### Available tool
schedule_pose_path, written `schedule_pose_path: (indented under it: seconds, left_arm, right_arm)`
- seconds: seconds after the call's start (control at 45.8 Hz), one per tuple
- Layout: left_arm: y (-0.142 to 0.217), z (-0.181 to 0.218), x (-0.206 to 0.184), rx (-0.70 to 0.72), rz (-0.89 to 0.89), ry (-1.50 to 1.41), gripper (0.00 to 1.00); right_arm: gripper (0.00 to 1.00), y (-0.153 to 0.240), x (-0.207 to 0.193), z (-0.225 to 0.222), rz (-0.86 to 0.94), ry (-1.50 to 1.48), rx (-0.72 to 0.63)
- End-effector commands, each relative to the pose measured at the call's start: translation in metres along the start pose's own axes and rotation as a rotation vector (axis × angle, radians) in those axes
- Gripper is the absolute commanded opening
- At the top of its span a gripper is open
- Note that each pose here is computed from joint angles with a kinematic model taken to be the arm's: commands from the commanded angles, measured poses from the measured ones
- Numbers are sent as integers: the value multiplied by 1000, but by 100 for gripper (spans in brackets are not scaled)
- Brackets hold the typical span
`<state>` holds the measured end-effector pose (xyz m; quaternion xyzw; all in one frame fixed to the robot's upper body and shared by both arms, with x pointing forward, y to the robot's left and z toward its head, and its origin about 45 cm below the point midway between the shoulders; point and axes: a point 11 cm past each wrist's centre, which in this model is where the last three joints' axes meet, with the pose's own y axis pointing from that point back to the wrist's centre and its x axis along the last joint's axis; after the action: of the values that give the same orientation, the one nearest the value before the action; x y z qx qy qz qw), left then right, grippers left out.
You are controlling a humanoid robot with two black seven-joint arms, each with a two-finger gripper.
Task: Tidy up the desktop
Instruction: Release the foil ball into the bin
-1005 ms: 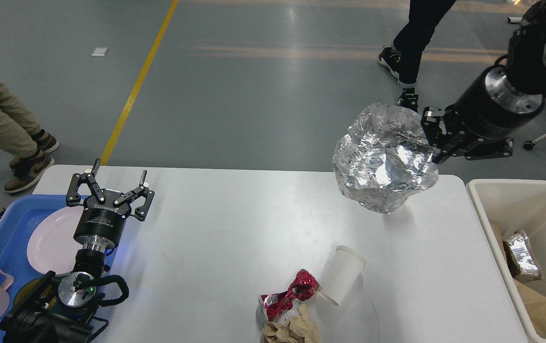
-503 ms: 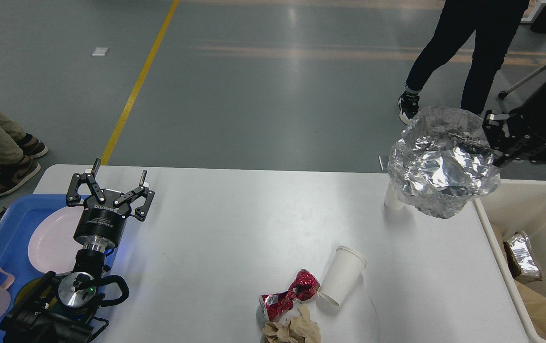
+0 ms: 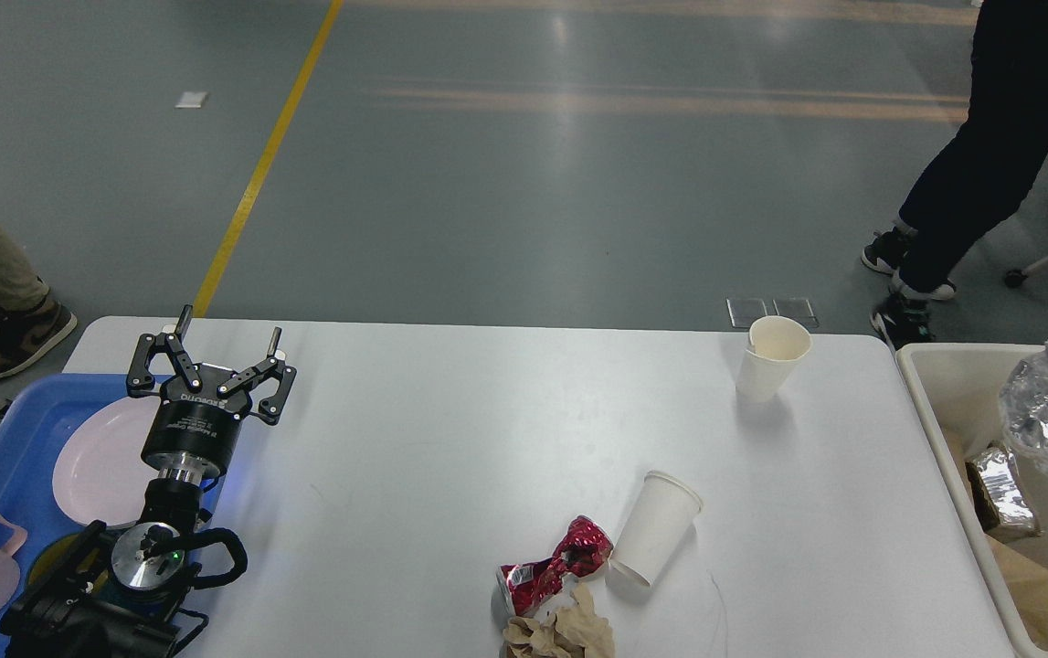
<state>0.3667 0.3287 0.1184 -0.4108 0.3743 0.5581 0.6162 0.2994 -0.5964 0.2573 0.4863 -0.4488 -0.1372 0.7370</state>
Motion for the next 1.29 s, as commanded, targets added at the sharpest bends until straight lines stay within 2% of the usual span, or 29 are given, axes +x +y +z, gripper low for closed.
schedule_pose_path:
  seconds: [0.0, 0.262, 0.415, 0.678, 1.137, 1.158, 1.18, 1.246, 1.268]
  left_arm:
    - [0, 0, 0, 0, 0, 0, 96]
    - [0, 0, 0, 0, 0, 0, 96]
    - [0, 0, 0, 0, 0, 0, 96]
    - [0, 0, 0, 0, 1, 0, 96]
    - [-1, 0, -1, 0, -2, 0, 96]
    - [0, 0, 0, 0, 0, 0, 96]
    - [-1, 0, -1, 0, -2, 0, 96]
    - [0, 0, 0, 0, 0, 0, 96]
    - [0, 0, 0, 0, 0, 0, 96]
  right_arm:
    - [0, -51, -20, 29, 96, -32, -66]
    - [0, -117, -62, 45, 235, 6, -121]
    - [0, -140, -94, 50, 294, 28, -127]
    - [0, -160, -153, 35, 247, 61, -115]
    - [0, -167, -191, 22, 182, 71, -105]
    - [4, -168, -192, 22, 181, 71, -103]
    - [18, -167, -191, 22, 183, 72, -102]
    - [68, -167, -189, 21, 194, 73, -102]
    - [81, -167, -188, 22, 200, 74, -103]
